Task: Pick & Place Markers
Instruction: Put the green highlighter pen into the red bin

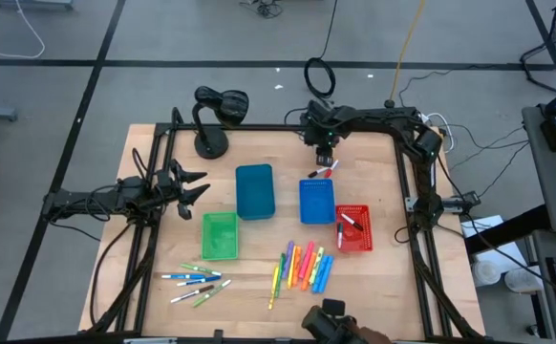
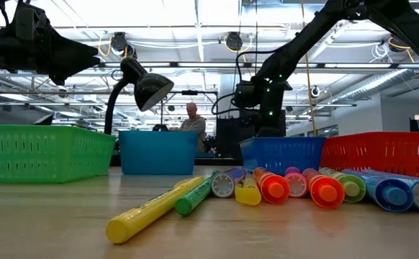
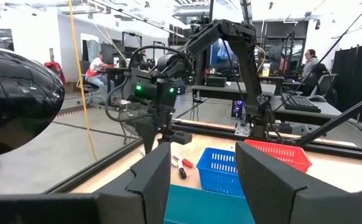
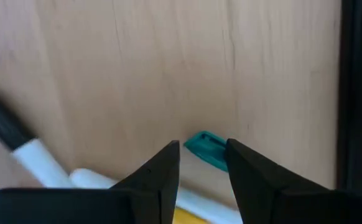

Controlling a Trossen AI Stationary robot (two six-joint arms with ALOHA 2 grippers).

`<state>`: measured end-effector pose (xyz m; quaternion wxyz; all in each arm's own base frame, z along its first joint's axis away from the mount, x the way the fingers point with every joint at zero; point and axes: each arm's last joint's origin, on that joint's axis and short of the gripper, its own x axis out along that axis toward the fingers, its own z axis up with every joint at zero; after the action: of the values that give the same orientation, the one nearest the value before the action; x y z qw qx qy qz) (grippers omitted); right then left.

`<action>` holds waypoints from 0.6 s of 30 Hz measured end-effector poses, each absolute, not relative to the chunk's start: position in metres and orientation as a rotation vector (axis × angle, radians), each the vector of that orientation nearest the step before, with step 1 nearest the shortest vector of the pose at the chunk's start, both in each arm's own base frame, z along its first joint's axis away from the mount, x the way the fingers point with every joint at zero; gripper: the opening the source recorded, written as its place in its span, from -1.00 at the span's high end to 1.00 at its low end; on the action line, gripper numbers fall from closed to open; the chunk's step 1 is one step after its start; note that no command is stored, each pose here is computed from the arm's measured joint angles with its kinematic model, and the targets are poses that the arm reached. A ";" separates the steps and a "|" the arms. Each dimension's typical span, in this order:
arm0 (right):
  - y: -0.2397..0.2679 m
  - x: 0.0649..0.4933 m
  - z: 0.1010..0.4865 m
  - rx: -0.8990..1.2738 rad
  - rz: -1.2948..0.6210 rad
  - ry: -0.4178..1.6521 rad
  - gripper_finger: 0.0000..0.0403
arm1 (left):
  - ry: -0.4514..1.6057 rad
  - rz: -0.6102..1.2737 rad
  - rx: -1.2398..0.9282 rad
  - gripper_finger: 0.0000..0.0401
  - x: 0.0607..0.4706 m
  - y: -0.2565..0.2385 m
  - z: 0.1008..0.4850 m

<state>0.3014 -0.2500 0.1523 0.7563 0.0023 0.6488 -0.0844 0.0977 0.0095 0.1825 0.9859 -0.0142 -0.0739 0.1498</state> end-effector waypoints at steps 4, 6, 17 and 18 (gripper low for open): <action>-0.246 0.301 0.160 0.007 -0.190 1.397 0.41 | -0.149 0.301 -0.028 0.08 0.098 0.010 0.183; -0.246 0.301 0.169 -0.012 -0.205 1.369 0.41 | -0.149 0.301 -0.029 0.08 0.098 0.009 0.183; -0.262 0.292 0.179 -0.045 -0.271 1.326 0.41 | -0.149 0.301 -0.029 0.08 0.098 0.009 0.183; -0.264 0.290 0.176 -0.037 -0.267 1.328 0.41 | -0.149 0.301 -0.028 0.08 0.098 0.010 0.183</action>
<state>0.2899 -0.2635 0.1764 0.7793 -0.0173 0.6142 -0.1236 0.0977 0.0095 0.1825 0.9859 -0.0141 -0.0739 0.1498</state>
